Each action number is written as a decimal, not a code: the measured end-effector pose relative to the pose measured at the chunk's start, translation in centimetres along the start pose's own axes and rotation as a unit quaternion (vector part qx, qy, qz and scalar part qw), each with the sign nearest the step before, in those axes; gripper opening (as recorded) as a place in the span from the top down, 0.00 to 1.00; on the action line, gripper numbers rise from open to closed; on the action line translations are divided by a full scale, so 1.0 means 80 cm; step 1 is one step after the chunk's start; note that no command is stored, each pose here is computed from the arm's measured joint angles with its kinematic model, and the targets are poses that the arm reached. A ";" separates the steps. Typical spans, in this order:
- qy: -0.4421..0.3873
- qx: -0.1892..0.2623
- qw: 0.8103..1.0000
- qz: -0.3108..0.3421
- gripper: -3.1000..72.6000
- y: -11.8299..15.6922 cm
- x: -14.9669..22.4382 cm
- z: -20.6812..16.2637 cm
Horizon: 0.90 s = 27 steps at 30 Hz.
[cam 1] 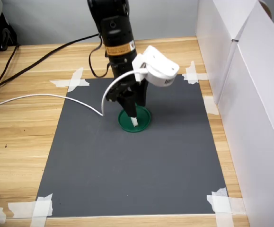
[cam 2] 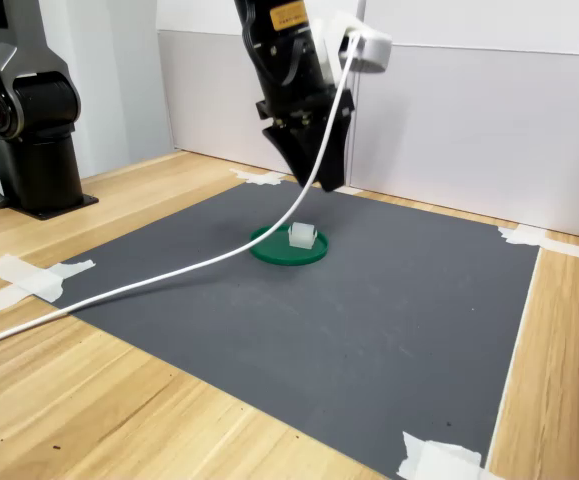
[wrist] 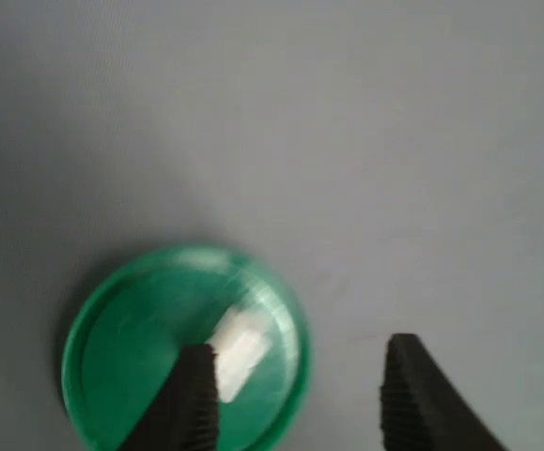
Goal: Grasp a white terminal and put it in the green lid.
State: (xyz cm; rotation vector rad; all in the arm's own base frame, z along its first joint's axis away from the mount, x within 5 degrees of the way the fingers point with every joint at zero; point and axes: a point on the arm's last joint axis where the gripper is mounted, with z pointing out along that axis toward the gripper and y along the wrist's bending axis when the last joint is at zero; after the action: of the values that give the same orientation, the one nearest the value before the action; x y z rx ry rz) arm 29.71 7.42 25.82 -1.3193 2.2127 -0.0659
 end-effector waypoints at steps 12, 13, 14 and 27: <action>-0.158 0.111 0.981 0.028 0.97 0.023 -0.016 -0.154; -0.169 0.120 0.978 0.030 0.97 0.027 -0.014 -0.166; -0.179 0.129 0.975 0.033 0.97 0.032 -0.012 -0.177; -0.318 0.260 0.869 0.274 0.98 0.099 0.082 -0.233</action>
State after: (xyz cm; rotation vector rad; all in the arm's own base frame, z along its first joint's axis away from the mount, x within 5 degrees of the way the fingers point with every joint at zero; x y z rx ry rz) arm 11.99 1.75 36.18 -0.3125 1.7264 -0.0061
